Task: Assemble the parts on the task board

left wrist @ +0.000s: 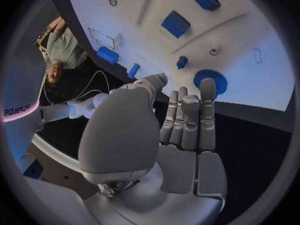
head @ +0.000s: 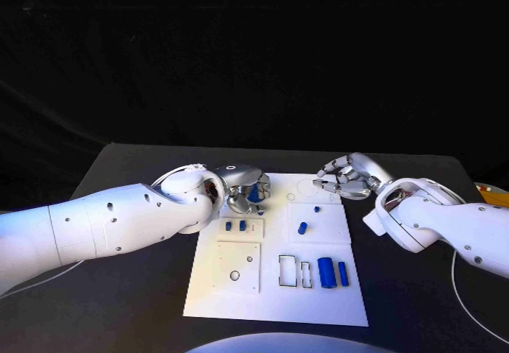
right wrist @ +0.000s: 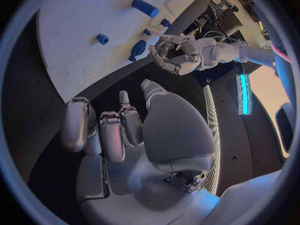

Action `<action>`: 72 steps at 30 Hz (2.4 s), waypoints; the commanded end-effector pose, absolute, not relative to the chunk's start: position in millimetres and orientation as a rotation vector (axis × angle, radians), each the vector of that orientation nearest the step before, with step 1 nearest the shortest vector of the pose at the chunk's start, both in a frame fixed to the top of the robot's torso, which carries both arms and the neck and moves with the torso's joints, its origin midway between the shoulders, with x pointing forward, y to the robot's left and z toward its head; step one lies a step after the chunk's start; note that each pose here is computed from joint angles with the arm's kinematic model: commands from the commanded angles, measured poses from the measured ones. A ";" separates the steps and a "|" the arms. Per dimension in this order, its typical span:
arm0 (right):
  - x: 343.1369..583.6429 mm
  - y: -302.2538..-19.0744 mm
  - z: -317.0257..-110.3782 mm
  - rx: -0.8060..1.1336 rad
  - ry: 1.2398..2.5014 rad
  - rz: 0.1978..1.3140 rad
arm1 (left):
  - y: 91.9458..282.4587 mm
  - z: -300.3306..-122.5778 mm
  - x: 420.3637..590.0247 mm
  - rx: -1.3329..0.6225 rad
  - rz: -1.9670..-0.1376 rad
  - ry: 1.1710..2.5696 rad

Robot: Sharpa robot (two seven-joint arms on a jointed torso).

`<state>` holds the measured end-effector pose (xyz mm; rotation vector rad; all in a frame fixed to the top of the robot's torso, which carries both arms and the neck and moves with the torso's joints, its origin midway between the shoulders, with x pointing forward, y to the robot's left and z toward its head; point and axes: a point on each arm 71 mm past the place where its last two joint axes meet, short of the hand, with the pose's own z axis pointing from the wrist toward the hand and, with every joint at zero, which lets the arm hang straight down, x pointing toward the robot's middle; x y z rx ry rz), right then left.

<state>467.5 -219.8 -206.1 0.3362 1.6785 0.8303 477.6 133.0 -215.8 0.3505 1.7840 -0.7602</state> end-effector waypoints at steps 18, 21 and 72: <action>466.6 -217.8 -205.8 0.320 1.676 0.839 | 123.4 -230.8 479.6 0.461 -0.672 1.900; 466.7 -217.9 -205.8 0.320 1.676 0.839 | 122.6 -231.1 479.6 0.462 -0.666 1.892; 467.1 -217.1 -206.2 0.318 1.676 0.841 | 122.9 -242.9 484.0 0.397 -0.688 1.939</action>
